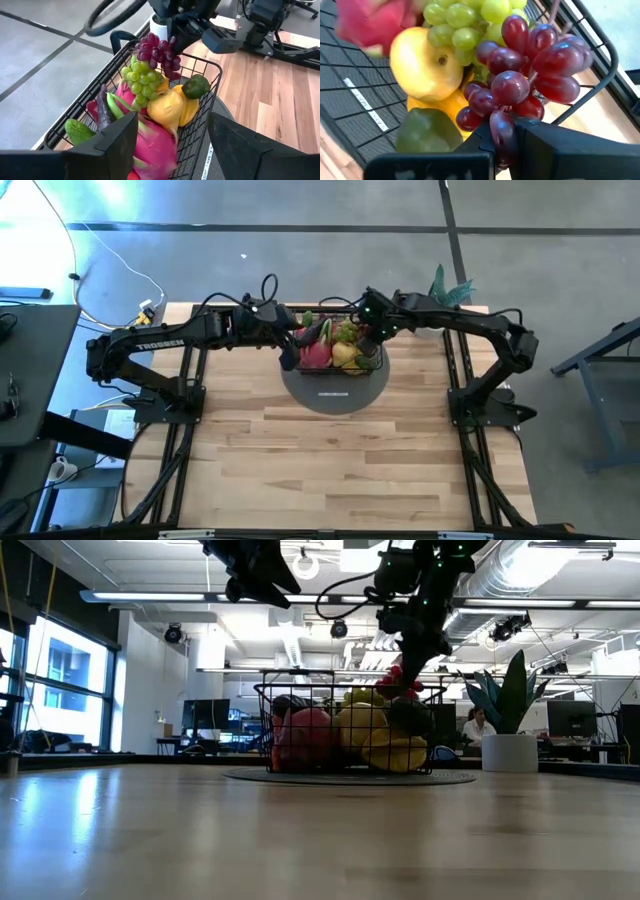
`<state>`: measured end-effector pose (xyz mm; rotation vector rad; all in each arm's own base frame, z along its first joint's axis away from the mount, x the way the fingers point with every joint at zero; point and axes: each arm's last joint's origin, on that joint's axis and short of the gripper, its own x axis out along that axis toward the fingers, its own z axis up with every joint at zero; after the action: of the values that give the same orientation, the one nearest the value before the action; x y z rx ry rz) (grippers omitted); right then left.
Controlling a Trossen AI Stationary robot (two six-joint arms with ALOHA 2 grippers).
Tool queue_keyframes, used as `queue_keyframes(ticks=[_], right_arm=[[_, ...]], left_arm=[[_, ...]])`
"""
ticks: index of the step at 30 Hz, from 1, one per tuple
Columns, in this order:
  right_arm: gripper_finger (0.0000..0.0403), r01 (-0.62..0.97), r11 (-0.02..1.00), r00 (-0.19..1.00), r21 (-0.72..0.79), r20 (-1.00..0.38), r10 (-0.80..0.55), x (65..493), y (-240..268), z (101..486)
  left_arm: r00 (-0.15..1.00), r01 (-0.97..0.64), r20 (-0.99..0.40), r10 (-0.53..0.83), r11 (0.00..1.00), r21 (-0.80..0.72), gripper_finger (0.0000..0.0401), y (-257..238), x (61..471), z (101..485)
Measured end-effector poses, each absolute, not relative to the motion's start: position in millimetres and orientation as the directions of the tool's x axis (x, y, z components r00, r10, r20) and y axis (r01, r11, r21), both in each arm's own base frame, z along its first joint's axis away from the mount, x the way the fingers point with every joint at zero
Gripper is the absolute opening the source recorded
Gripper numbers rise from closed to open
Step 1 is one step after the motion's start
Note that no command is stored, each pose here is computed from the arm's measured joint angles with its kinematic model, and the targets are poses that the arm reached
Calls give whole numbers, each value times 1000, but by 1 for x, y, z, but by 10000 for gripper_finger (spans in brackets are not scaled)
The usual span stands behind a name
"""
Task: Build produce basket
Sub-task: Put the red grapes into the wire basket, then return to Home Position
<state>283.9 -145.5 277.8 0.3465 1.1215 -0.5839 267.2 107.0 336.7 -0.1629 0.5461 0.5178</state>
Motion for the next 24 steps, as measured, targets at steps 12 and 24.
queue_keyframes(ticks=[12,24], right_arm=[[92,608,793,291,-52,-914,-283,284,-146,277],[158,697,717,348,10,-879,-325,272,-140,299]], left_arm=[[729,-512,-534,428,859,-11,227,107,267,337],[769,-468,-514,380,883,-46,227,98,249,352]])
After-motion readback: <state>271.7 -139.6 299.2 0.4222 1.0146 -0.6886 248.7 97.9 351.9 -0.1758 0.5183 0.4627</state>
